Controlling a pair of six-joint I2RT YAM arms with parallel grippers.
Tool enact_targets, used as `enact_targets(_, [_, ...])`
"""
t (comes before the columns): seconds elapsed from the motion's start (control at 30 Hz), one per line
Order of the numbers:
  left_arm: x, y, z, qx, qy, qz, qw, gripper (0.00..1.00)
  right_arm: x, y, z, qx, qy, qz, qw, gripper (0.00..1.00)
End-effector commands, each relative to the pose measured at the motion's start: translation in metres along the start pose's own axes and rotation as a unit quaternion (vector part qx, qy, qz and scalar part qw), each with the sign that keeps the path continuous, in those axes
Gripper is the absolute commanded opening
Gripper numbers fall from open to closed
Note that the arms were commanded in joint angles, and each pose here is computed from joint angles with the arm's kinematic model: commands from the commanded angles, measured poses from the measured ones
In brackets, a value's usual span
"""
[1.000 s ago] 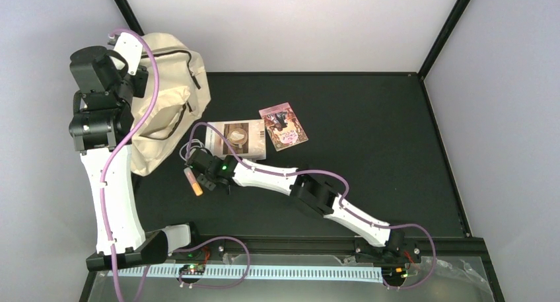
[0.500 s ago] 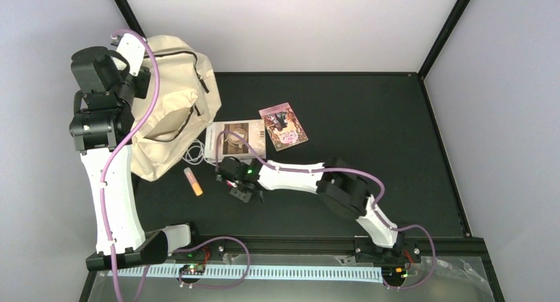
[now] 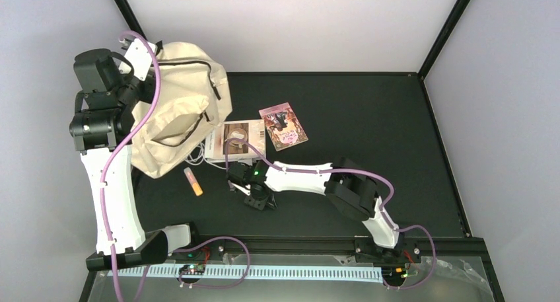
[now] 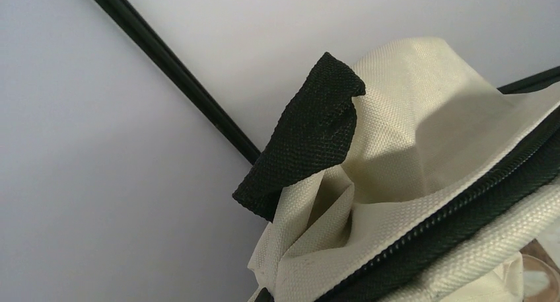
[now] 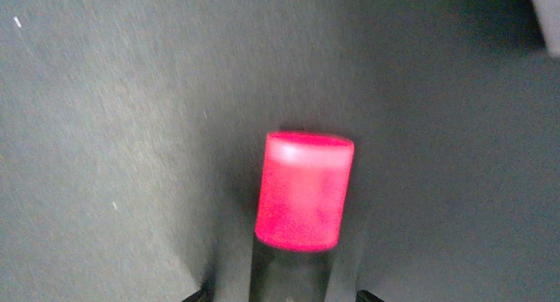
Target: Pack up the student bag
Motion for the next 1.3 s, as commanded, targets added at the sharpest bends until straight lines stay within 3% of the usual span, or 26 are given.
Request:
enact_targets(0.0, [0.034, 0.009, -0.025, -0.002, -0.084, -0.012, 0.996, 0.02, -0.011, -0.002, -0.014, 0.004, 0.005, 0.019, 1.000, 0.58])
enact_targets(0.07, [0.034, 0.008, -0.025, -0.003, -0.084, -0.011, 0.996, 0.02, -0.015, 0.000, -0.019, 0.010, 0.010, 0.016, 1.000, 0.55])
enact_targets(0.23, [0.035, 0.007, -0.024, -0.006, -0.083, -0.009, 0.996, 0.02, -0.020, 0.001, -0.016, 0.008, 0.024, 0.010, 1.000, 0.32])
enact_targets(0.43, [0.035, 0.004, -0.023, -0.010, -0.086, 0.009, 0.996, 0.02, -0.005, -0.003, -0.010, 0.001, 0.011, 0.013, 1.000, 0.15])
enact_targets(0.53, [0.037, -0.004, -0.023, -0.015, -0.094, 0.048, 0.994, 0.02, 0.025, -0.002, -0.016, 0.003, -0.032, -0.008, 0.999, 0.12])
enact_targets(0.63, [0.041, -0.017, -0.024, -0.025, -0.106, 0.111, 0.988, 0.02, 0.081, 0.000, -0.023, 0.029, -0.121, -0.042, 0.991, 0.06])
enact_targets(0.7, [0.048, -0.026, -0.026, -0.024, -0.116, 0.155, 0.981, 0.02, 0.127, 0.003, -0.024, 0.059, -0.212, -0.075, 0.972, 0.05])
enact_targets(0.77, [0.057, -0.033, -0.030, -0.018, -0.133, 0.195, 0.972, 0.02, 0.179, 0.008, -0.021, 0.107, -0.317, -0.119, 0.935, 0.05])
enact_targets(0.83, [0.066, -0.040, -0.036, -0.006, -0.156, 0.243, 0.957, 0.02, 0.231, 0.013, -0.014, 0.157, -0.427, -0.152, 0.877, 0.07])
enact_targets(0.93, [0.075, -0.044, -0.044, 0.014, -0.176, 0.282, 0.943, 0.02, 0.298, 0.015, -0.007, 0.201, -0.586, -0.158, 0.769, 0.05])
enact_targets(1.0, [0.078, -0.046, -0.047, 0.024, -0.182, 0.297, 0.937, 0.02, 0.315, 0.014, -0.013, 0.204, -0.641, -0.144, 0.726, 0.03])
enact_targets(1.03, [0.080, -0.047, -0.048, 0.027, -0.185, 0.302, 0.935, 0.02, 0.319, 0.013, -0.019, 0.203, -0.655, -0.133, 0.715, 0.03])
enact_targets(1.1, [0.082, -0.050, -0.049, 0.028, -0.189, 0.313, 0.930, 0.02, 0.318, 0.013, -0.039, 0.208, -0.655, -0.112, 0.717, 0.03])
enact_targets(1.27, [0.090, -0.051, -0.050, 0.032, -0.194, 0.319, 0.927, 0.02, 0.296, 0.013, -0.086, 0.224, -0.592, -0.052, 0.773, 0.02])
Point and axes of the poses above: each gripper's point midway between its finger pads, its own x axis back along the fingers, its own y axis along the line the jaws close on, z = x × y, the point moved 9 cm from there along x, back along the fingers, and after that the axes turned 4 degrees about -x, right-handed, at the moved point
